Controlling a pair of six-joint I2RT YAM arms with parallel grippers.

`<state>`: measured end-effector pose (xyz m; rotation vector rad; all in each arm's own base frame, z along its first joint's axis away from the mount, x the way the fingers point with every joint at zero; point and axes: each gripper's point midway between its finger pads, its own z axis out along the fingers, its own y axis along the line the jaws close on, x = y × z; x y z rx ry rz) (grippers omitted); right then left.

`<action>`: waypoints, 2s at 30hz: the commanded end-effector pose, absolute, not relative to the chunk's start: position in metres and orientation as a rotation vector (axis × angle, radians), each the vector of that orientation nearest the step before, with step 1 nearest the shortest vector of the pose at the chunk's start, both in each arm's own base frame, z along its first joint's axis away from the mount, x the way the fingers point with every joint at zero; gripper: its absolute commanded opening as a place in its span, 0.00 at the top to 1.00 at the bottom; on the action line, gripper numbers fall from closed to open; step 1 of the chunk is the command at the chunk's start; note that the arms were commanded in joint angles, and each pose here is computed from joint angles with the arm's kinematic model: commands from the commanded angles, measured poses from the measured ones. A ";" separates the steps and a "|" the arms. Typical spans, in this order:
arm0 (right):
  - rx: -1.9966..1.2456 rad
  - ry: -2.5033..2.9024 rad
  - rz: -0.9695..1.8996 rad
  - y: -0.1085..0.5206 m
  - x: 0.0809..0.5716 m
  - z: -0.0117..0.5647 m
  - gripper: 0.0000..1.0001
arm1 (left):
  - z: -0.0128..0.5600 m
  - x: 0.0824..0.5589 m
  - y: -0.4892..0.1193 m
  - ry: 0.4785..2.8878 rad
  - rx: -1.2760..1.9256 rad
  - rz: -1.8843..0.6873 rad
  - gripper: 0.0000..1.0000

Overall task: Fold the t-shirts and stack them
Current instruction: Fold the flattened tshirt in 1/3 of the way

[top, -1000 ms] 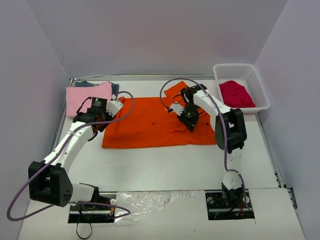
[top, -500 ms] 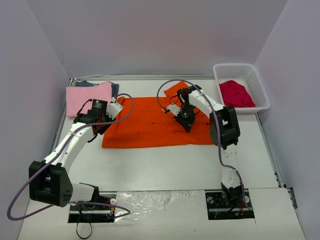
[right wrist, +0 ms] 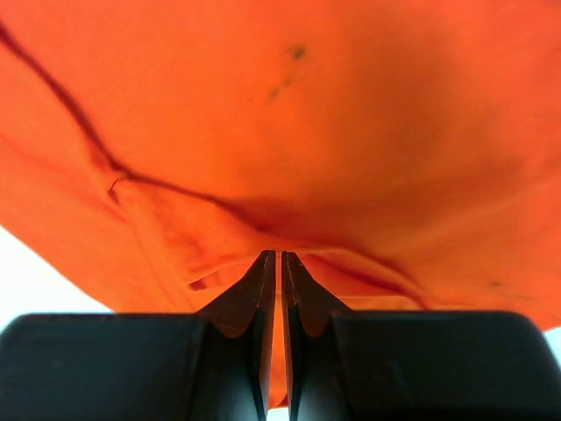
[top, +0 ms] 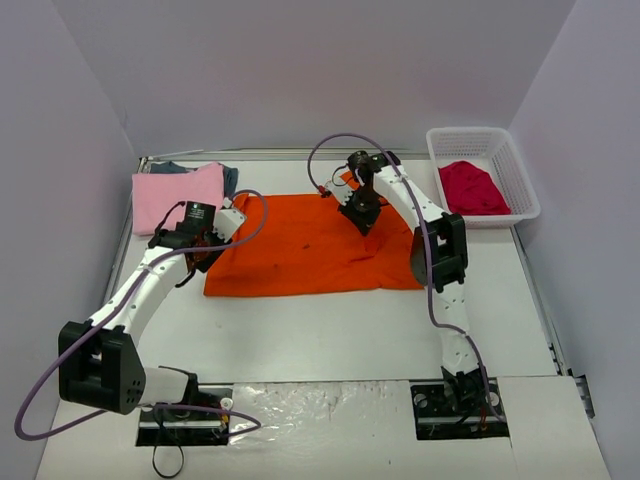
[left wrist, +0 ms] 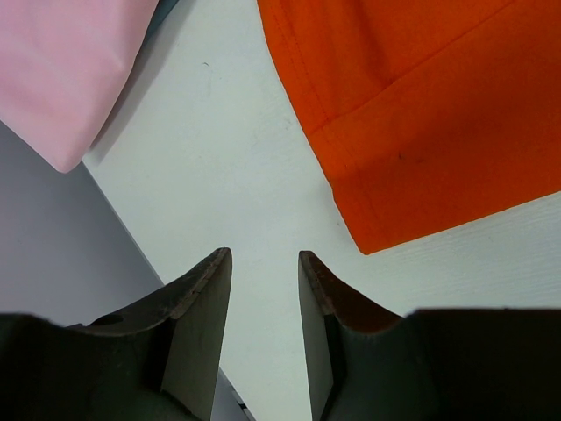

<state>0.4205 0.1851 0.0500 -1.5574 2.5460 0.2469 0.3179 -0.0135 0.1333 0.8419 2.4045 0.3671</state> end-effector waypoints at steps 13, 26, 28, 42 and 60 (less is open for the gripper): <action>-1.494 2.517 0.190 0.170 0.400 0.109 0.98 | 0.148 0.319 -0.011 2.381 0.767 0.364 0.65; -1.530 2.643 0.279 0.152 0.329 0.069 0.98 | 0.140 0.317 -0.015 2.390 0.771 0.328 0.64; -1.526 2.653 0.296 0.156 0.329 0.062 0.98 | 0.140 0.317 -0.014 2.389 0.770 0.330 0.64; -1.573 2.675 0.317 0.178 0.333 0.031 0.99 | 0.134 0.315 -0.014 2.395 0.773 0.328 0.64; -1.560 2.593 0.195 0.198 0.400 0.029 0.99 | 0.128 0.310 -0.010 2.420 0.767 0.329 0.64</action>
